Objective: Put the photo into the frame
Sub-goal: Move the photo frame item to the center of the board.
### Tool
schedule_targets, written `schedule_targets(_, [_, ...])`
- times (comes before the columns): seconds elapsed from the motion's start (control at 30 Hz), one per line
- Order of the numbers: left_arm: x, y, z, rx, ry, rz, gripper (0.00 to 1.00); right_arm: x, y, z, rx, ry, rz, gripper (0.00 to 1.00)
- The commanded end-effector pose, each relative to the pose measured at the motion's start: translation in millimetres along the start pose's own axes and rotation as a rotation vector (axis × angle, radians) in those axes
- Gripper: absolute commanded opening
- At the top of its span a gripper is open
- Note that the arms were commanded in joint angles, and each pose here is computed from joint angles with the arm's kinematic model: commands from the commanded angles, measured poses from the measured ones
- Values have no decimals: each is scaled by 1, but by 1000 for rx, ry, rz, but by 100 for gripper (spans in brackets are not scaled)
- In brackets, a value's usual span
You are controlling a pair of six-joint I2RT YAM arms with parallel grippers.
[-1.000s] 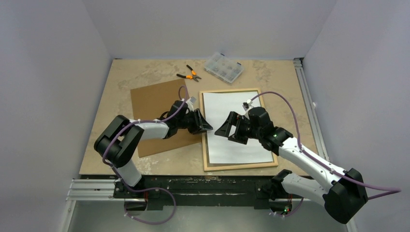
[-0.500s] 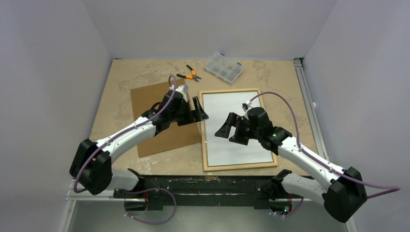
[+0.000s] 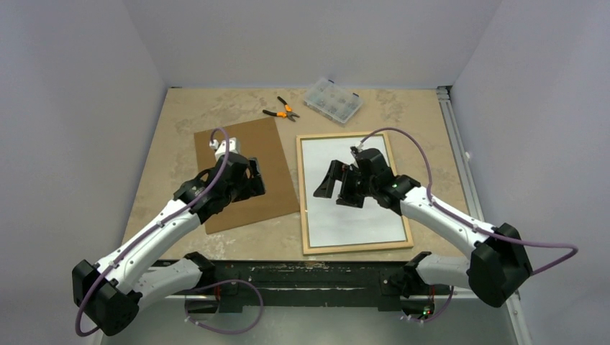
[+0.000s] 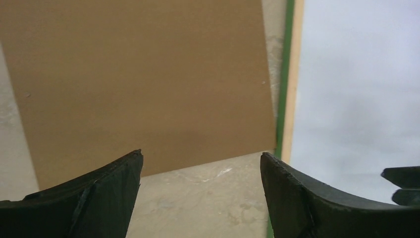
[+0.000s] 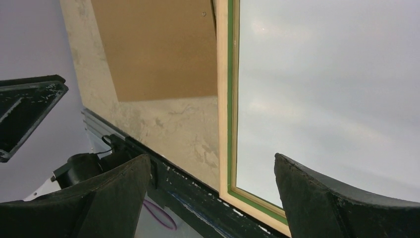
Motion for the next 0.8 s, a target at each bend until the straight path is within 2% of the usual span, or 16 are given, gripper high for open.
schedule_targets(0.0, [-14, 2, 39, 158, 50, 43, 86, 9, 9, 39, 90, -52, 3, 94])
schedule_targets(0.23, [-30, 26, 63, 143, -83, 144, 88, 2, 50, 82, 68, -146, 82, 94])
schedule_targets(0.43, [-41, 32, 100, 259, -150, 219, 93, -6, 96, 114, 45, -217, 150, 94])
schedule_targets(0.53, [-43, 36, 121, 309, -200, 268, 93, -7, 118, 117, 15, -244, 159, 94])
schedule_targets(0.77, [-55, 50, 166, 376, -431, 336, 94, 5, 155, 89, -178, -291, 134, 94])
Point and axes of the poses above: each gripper's point midway between its finger pads, its own y axis out along the fingers, its own z axis along the line the jaws close on, x = y × z, the point moved 2 cm from there along -y, back along the fingers, and after that the axes turned 6 degrees about y, right-handed, at the moved point
